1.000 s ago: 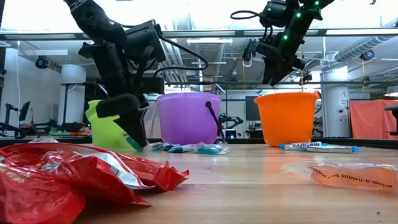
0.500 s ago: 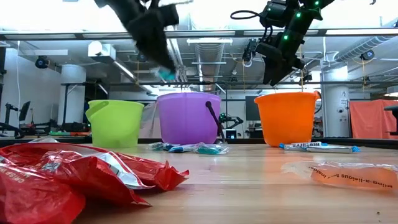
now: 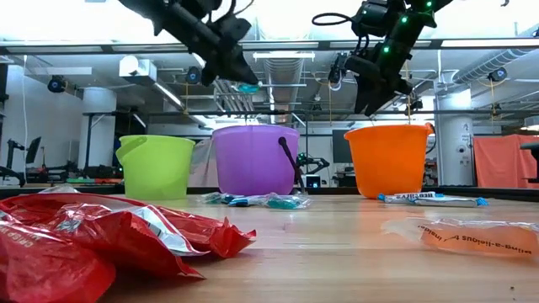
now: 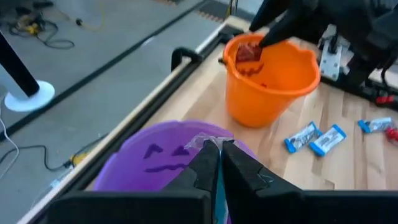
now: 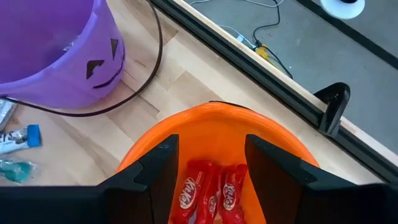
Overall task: Sort candy by brand, put in halloween buckets
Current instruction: Put the blue gummy into the purple bucket, then put the red chocolate into the orange bucket
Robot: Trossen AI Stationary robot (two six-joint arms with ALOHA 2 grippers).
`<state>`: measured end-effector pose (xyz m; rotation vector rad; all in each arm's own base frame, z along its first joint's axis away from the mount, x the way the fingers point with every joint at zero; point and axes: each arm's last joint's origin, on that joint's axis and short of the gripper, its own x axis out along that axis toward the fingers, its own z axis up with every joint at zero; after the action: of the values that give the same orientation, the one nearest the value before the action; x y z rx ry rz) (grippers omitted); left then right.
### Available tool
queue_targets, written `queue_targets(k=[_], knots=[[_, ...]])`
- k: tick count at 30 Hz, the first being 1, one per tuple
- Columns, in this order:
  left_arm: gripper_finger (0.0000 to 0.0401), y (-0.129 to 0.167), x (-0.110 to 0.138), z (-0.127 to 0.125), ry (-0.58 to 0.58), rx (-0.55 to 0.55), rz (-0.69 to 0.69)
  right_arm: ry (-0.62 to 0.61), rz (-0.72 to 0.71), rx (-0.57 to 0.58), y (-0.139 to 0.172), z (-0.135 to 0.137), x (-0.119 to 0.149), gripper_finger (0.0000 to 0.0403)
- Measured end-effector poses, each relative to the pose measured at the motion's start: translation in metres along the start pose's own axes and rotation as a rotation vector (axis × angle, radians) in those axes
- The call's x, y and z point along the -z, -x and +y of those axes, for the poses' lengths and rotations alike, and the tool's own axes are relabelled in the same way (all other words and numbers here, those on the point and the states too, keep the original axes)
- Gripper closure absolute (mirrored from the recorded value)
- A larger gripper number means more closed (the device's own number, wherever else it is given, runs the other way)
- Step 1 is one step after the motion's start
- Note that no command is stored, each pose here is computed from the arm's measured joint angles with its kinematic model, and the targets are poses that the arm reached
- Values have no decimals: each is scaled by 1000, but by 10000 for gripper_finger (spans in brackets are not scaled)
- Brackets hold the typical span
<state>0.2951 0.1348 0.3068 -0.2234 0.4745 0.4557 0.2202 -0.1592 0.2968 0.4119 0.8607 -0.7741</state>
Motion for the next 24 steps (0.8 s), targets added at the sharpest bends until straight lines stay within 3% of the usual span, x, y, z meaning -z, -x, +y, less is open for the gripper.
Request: queue_targets(k=[9,13,18,21,24], knots=[[332,-22,-9,-1,-9,-10,93,-20,0,0,0,0,0,225],[302,-13,-16,-2,-51,-19,198,-25,7,1,0,0,1,225],[288,47,-20,-13,-49,-11,515,-22,26,6,0,-1,3,225],[287,88,-9,-25,100,-7,764,-17,26,5,0,0,2,225],[287,121,3,-41,319,-105,869,-3,25,5,0,-1,3,225]])
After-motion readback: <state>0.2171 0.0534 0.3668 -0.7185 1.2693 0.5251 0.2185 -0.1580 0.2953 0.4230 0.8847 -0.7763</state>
